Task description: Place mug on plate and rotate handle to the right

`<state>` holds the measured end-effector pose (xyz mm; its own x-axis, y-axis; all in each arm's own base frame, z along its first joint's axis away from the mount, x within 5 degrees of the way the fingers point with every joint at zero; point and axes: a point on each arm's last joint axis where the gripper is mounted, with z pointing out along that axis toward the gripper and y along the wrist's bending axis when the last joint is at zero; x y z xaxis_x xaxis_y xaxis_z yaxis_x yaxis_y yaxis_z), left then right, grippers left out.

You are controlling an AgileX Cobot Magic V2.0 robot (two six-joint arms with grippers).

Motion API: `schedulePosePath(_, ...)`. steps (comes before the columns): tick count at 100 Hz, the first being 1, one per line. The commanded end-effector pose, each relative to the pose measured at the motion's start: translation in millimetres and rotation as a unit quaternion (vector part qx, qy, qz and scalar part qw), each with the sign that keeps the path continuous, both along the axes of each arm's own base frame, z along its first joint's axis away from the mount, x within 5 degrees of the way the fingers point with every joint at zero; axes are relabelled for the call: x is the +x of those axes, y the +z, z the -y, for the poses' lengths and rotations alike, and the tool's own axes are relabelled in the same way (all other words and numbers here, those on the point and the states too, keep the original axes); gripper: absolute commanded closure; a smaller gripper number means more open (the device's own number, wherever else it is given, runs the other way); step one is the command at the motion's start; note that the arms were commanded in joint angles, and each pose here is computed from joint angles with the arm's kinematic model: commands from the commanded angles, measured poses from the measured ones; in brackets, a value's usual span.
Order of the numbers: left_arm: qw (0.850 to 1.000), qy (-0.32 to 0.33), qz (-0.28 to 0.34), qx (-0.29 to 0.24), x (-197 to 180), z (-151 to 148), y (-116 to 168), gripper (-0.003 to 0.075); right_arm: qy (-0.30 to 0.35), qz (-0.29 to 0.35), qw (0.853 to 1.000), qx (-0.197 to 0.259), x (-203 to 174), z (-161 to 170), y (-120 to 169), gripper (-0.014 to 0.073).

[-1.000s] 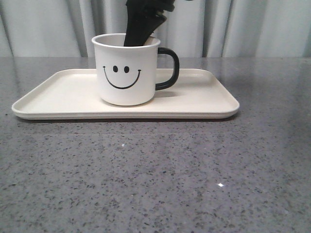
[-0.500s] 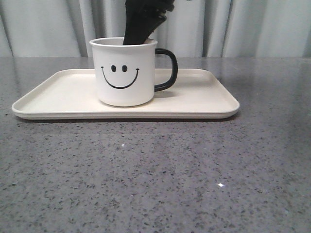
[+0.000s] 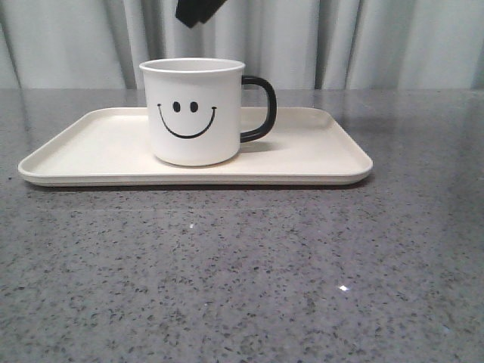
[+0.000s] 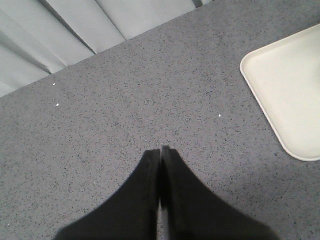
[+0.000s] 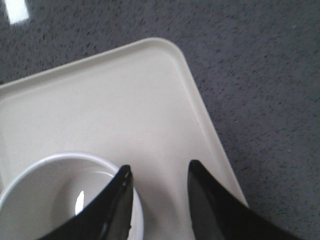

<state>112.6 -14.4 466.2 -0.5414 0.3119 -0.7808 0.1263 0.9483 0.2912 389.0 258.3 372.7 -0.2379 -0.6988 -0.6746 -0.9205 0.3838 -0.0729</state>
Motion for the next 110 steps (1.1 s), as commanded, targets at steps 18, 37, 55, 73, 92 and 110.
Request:
schedulePosePath(18, 1.000, 0.002, 0.024, -0.004, -2, -2, 8, 0.0740, -0.074, 0.115, 0.982, 0.130, -38, 54, 119, 0.0301)
schedulePosePath(37, 1.000, 0.002, 0.024, -0.004, -2, -2, 8, 0.0740, -0.119, 0.152, 0.967, 0.168, -65, 106, 166, 0.0301)
schedulePosePath(55, 1.000, 0.002, 0.024, -0.004, -2, -2, 8, 0.0740, -0.139, 0.181, 0.946, 0.230, -98, 152, 205, 0.0309)
schedulePosePath(73, 1.000, 0.002, 0.024, -0.004, -2, -2, 8, 0.0740, -0.169, 0.213, 0.927, 0.259, -128, 190, 230, 0.0341)
schedulePosePath(92, 1.000, 0.002, 0.024, -0.004, -2, -2, 8, 0.0740, -0.231, 0.236, 0.904, 0.272, -138, 220, 233, 0.0404)
schedulePosePath(110, 1.000, 0.002, 0.024, -0.004, -2, -2, 8, 0.0740, -0.255, 0.224, 0.905, 0.256, -148, 236, 216, 0.0403)
